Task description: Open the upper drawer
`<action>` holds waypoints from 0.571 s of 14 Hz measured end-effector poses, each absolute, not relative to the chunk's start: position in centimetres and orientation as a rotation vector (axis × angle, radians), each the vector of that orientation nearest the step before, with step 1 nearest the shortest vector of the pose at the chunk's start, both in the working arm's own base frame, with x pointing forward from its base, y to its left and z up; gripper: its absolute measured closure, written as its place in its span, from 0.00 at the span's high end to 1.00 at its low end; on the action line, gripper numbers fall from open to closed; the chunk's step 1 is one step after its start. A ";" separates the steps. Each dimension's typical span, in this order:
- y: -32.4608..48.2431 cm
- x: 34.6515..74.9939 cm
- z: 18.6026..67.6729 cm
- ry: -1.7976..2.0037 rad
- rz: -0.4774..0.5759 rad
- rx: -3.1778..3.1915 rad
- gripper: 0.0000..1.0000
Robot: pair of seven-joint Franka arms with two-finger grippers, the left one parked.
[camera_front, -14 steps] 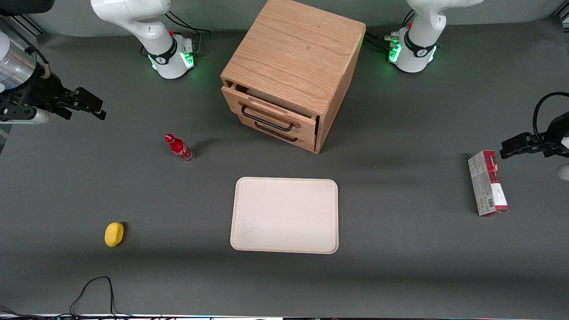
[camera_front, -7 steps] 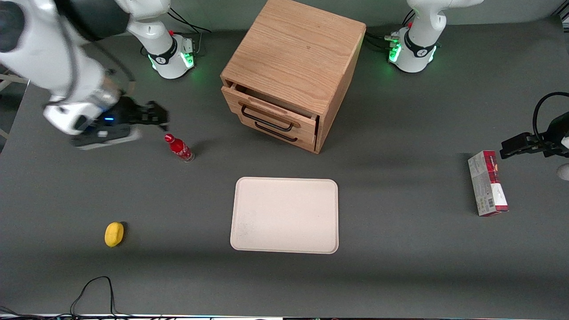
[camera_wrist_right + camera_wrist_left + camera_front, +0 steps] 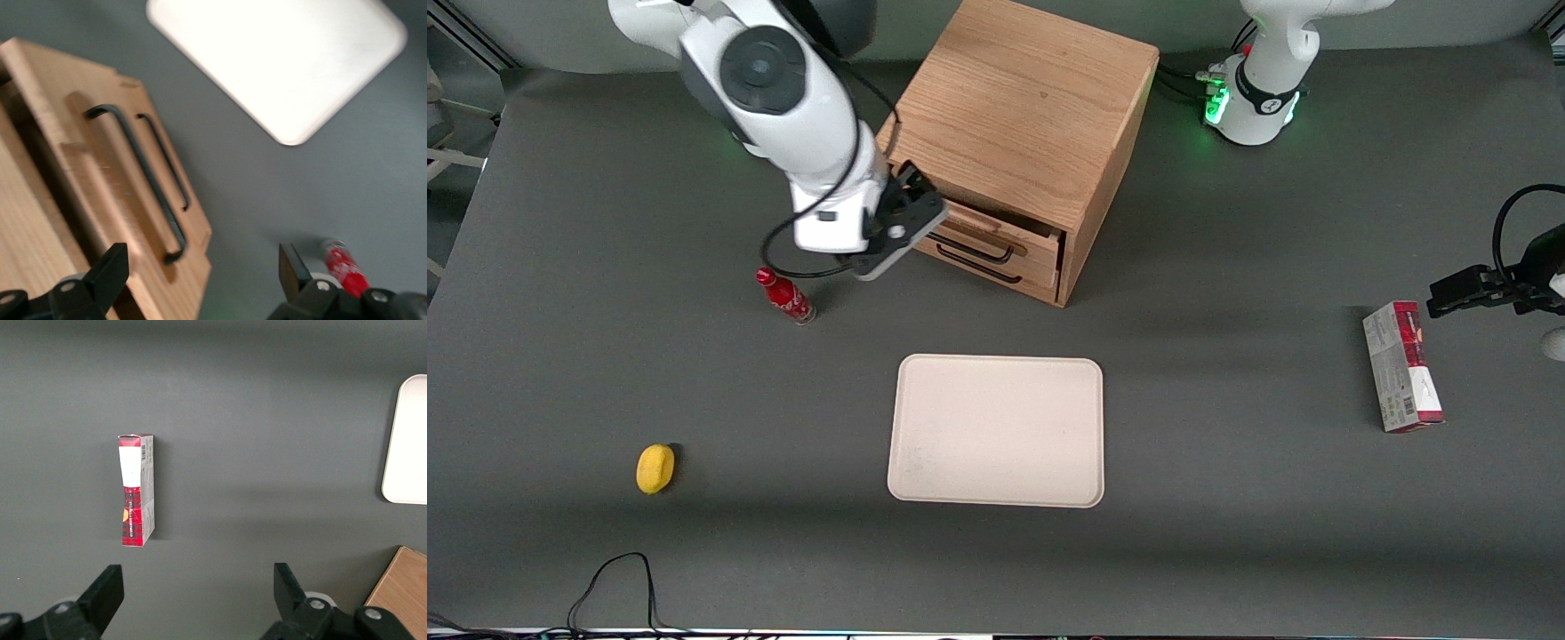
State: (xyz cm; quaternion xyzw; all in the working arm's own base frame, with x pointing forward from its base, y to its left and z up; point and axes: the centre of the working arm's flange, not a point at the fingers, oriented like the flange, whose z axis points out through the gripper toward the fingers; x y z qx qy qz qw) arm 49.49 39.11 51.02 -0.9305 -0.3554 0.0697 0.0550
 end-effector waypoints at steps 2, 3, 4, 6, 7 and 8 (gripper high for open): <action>40.8 49.3 47.7 -1.127 0.298 -2.771 1.00; 41.3 49.6 46.1 -1.135 0.317 -2.751 1.00; 41.6 50.2 44.7 -1.135 0.318 -2.736 1.00; 41.9 51.1 42.4 -1.136 0.313 -2.713 1.00; 42.0 51.5 41.5 -1.137 0.312 -2.710 1.00; 42.0 51.8 40.8 -1.140 0.309 -2.712 1.00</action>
